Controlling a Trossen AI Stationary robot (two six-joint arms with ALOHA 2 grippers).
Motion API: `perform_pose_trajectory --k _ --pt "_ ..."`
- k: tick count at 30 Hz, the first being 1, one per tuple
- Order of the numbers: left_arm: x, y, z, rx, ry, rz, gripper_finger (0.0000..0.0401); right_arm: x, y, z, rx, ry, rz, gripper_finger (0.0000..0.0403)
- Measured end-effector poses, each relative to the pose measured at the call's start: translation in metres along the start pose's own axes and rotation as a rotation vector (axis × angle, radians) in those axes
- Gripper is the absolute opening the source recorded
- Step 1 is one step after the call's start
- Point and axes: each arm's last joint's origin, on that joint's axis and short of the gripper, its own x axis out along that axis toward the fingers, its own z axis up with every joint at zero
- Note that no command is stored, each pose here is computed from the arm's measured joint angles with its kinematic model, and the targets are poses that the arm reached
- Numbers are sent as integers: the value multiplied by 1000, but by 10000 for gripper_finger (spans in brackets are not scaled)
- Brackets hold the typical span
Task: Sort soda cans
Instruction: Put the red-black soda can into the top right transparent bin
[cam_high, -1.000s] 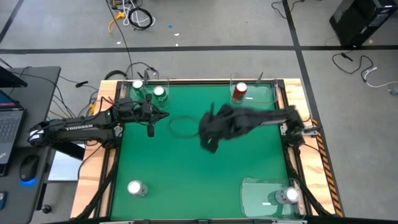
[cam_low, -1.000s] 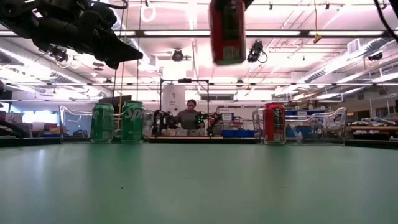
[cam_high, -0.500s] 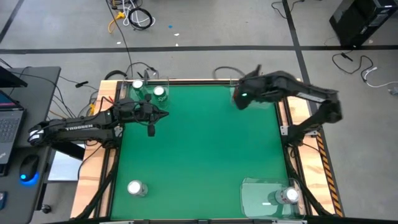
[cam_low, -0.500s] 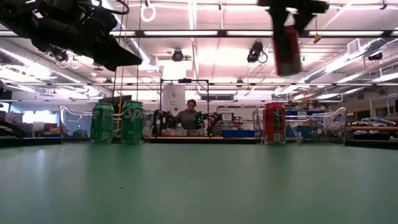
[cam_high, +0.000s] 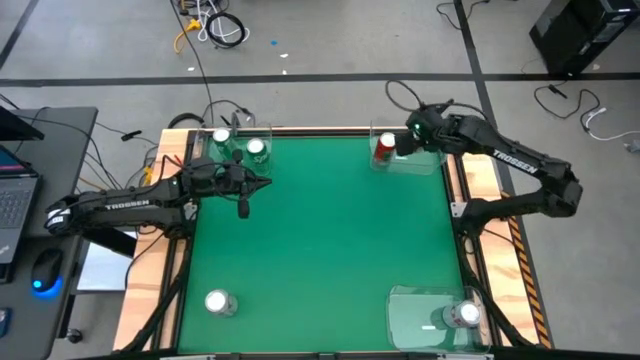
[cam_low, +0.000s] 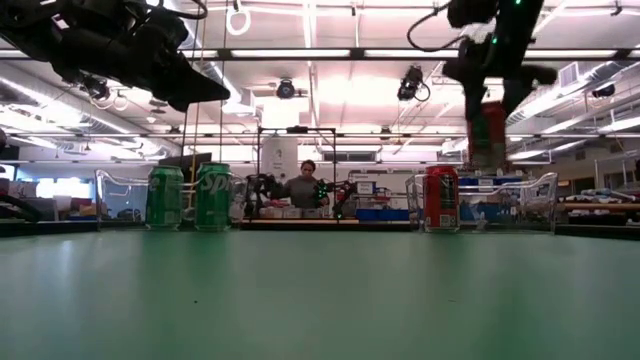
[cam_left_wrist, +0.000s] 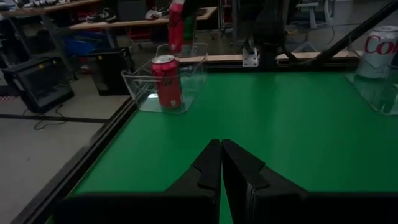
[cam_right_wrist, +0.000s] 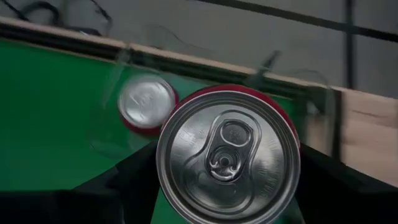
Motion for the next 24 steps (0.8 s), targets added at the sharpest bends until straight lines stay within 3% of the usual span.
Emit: perform_pose_trajectory --k 12,18,24 --pt "0 0 -2 -21 25 -3 21 72 -20 0 46 112 12 291" --pt "0 0 -3 -21 27 -3 21 88 -28 -8 66 143 37 293" --pt "0 0 -3 -22 28 -3 21 96 -32 -15 73 165 21 323"
